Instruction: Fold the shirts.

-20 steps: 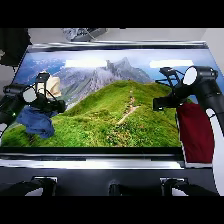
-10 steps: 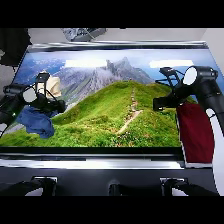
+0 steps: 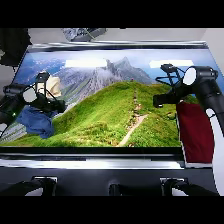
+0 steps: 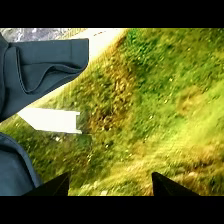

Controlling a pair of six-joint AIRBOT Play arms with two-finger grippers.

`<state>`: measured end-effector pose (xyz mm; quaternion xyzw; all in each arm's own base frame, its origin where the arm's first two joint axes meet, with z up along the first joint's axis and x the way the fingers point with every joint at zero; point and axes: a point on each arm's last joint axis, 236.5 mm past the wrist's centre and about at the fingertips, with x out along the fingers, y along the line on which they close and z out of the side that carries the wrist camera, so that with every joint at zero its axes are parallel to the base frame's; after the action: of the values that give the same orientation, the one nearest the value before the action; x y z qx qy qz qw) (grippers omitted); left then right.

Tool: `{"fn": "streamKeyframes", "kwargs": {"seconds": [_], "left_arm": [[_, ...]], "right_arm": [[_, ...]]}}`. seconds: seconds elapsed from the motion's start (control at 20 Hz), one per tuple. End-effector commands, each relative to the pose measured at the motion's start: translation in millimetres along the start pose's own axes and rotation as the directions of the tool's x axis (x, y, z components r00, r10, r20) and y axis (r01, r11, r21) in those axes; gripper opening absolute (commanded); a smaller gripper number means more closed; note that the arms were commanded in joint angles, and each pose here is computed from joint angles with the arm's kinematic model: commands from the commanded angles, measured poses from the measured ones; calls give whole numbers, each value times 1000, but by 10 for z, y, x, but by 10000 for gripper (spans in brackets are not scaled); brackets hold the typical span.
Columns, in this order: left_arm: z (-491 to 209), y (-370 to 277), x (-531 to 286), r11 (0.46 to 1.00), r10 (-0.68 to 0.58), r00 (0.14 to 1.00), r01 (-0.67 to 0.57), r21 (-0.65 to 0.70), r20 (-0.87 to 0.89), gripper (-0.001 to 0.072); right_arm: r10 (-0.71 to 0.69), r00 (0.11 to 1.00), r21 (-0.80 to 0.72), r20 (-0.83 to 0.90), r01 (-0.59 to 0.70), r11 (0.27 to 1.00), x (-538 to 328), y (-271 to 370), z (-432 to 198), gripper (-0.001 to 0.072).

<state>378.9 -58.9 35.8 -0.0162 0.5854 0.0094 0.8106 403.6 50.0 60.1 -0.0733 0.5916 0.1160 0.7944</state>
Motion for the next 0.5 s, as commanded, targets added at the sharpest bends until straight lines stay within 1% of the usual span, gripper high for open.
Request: {"fn": "streamKeyframes", "kwargs": {"seconds": [0.0, 0.15, 0.25, 0.3, 0.35, 0.45], "left_arm": [[167, -37, -1, 1000, -17, 997, 17, -1, 70, 602], [367, -90, -10, 999, -37, 988, 37, 2, 153, 601], [479, -130, -25, 999, -53, 979, 54, 2, 199, 602], [575, -165, -46, 998, -68, 969, 69, 3, 239, 621], [748, -194, -81, 996, -82, 948, 84, 6, 309, 720], [1116, -93, -155, 995, -78, 902, 95, -18, 424, 720]], "right_arm": [[-87, 994, -18, 72, 89, 996, -14, -207, 173, 715], [-117, 983, -79, 144, 129, 989, -39, -275, 343, 716], [-118, 978, -77, 170, 132, 988, -44, -279, 406, 717], [-121, 975, -78, 186, 137, 987, -37, -290, 450, 718], [-123, 972, -91, 201, 143, 986, -20, -297, 497, 718], [-113, 973, -115, 200, 137, 984, 37, -280, 514, 713]]}}
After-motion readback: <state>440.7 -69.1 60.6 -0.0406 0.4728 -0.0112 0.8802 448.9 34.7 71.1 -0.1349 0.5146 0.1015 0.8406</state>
